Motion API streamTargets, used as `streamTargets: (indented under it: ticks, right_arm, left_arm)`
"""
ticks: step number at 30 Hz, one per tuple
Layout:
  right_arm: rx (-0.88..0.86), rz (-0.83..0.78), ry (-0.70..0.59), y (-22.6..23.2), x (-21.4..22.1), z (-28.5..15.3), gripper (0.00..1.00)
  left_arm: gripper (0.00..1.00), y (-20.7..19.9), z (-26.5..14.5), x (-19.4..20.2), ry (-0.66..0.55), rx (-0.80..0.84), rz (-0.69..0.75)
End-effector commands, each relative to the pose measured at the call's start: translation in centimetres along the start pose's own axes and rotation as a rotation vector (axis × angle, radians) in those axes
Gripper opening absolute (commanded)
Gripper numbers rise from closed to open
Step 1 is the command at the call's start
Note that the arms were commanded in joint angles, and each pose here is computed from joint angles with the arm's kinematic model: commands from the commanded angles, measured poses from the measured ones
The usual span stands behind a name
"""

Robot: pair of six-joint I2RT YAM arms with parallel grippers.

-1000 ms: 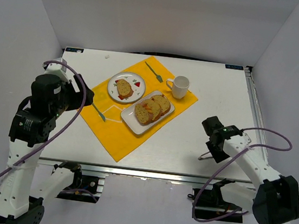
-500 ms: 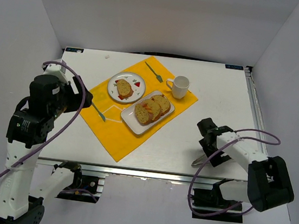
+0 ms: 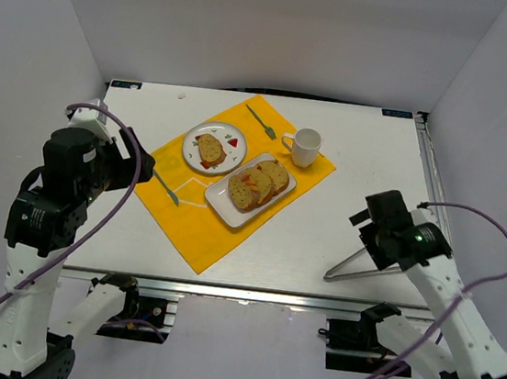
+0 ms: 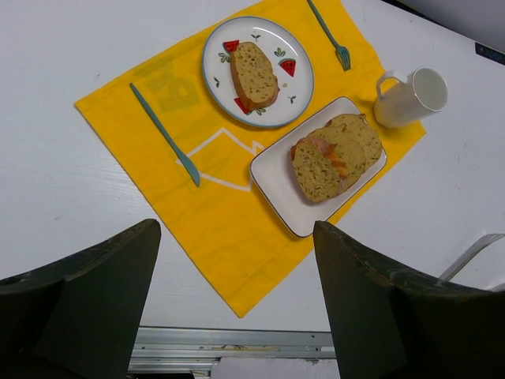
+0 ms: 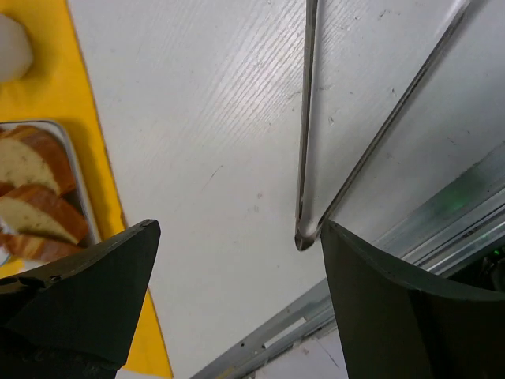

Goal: Place the bread

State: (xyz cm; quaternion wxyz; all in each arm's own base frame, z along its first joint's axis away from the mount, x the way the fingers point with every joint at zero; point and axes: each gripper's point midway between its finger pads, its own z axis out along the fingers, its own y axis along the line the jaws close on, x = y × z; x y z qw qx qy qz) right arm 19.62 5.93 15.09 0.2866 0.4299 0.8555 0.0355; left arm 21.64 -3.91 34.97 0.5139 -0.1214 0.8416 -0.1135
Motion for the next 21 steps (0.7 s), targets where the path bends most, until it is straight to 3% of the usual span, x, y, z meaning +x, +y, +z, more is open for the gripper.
streamTargets:
  ticks: [1, 6, 21]
  right_arm:
    - [-0.013, -0.032, 0.032, -2.8, 0.0, -3.2, 0.89]
    - [-0.133, -0.047, 0.018, -2.4, -0.8, -5.8, 0.89]
    - [-0.208, -0.137, -0.037, -1.1, -2.0, -6.5, 0.89]
  left_arm:
    - [0.89, 0.0, -1.1, -0.8, -0.031, 0.002, 0.012]
    - [0.90, 0.0, -0.8, -0.6, -0.028, 0.004, 0.006]
    - [0.89, -0.4, -0.1, -0.7, -0.020, 0.011, -0.002]
